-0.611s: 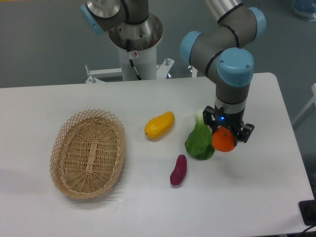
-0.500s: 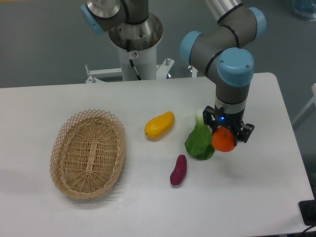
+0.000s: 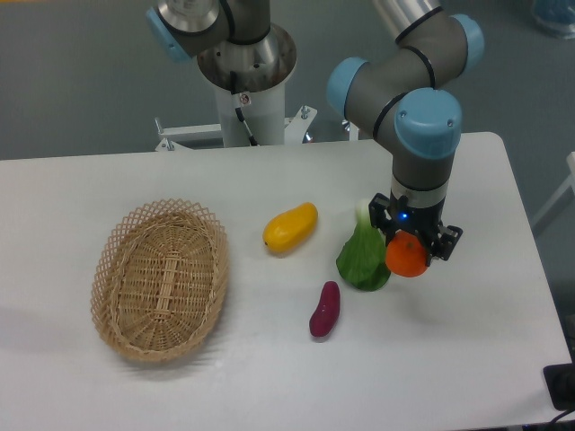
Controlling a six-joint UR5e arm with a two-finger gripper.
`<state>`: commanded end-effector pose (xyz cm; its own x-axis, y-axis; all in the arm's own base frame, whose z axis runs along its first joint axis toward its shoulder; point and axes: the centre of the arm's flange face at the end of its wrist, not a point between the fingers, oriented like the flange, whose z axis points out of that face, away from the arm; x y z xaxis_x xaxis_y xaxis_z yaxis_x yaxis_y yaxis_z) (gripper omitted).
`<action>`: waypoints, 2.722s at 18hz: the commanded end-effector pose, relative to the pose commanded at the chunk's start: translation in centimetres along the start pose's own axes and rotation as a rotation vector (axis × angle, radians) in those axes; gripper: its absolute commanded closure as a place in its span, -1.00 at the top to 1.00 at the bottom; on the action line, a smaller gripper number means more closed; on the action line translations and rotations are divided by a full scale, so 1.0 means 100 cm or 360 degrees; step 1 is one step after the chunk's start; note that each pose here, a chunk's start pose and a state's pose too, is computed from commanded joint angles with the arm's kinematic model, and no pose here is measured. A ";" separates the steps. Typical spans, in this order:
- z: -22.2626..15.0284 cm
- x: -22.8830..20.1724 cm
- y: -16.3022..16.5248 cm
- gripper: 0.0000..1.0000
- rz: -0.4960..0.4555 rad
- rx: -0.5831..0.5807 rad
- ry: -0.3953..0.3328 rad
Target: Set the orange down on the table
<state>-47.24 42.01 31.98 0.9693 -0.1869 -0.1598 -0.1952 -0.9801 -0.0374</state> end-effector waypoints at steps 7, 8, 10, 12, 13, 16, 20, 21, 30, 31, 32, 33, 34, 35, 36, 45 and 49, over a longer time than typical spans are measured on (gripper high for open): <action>0.013 0.004 -0.004 0.19 -0.0071 0.0008 -0.0010; 0.017 0.004 -0.007 0.19 -0.0079 0.0008 -0.0013; 0.019 0.008 -0.014 0.19 -0.0074 0.0007 -0.0014; 0.030 0.016 -0.030 0.19 -0.0081 0.0004 0.0013; 0.034 0.018 -0.040 0.19 -0.0108 0.0006 0.0019; 0.039 0.025 -0.085 0.19 -0.0212 0.0037 0.0015; 0.055 0.048 -0.143 0.21 -0.0334 0.0053 0.0043; 0.055 0.052 -0.151 0.22 -0.0356 0.0070 0.0054; 0.092 0.105 -0.208 0.43 -0.0338 0.0039 0.0145; 0.094 0.105 -0.208 0.47 -0.0333 0.0037 0.0150; 0.095 0.106 -0.208 0.57 -0.0331 0.0034 0.0154; 0.096 0.107 -0.207 0.68 -0.0326 0.0031 0.0154; 0.097 0.107 -0.208 0.83 -0.0321 0.0031 0.0150; 0.097 0.107 -0.208 0.89 -0.0323 0.0031 0.0143; 0.097 0.107 -0.207 1.00 -0.0323 0.0028 0.0143; 0.048 0.090 -0.183 1.00 -0.0372 0.0065 0.0050; 0.024 0.060 -0.140 1.00 -0.0412 0.0078 -0.0003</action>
<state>-39.02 54.78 29.12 0.9876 0.0698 -0.1407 0.0522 -0.9908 -0.1251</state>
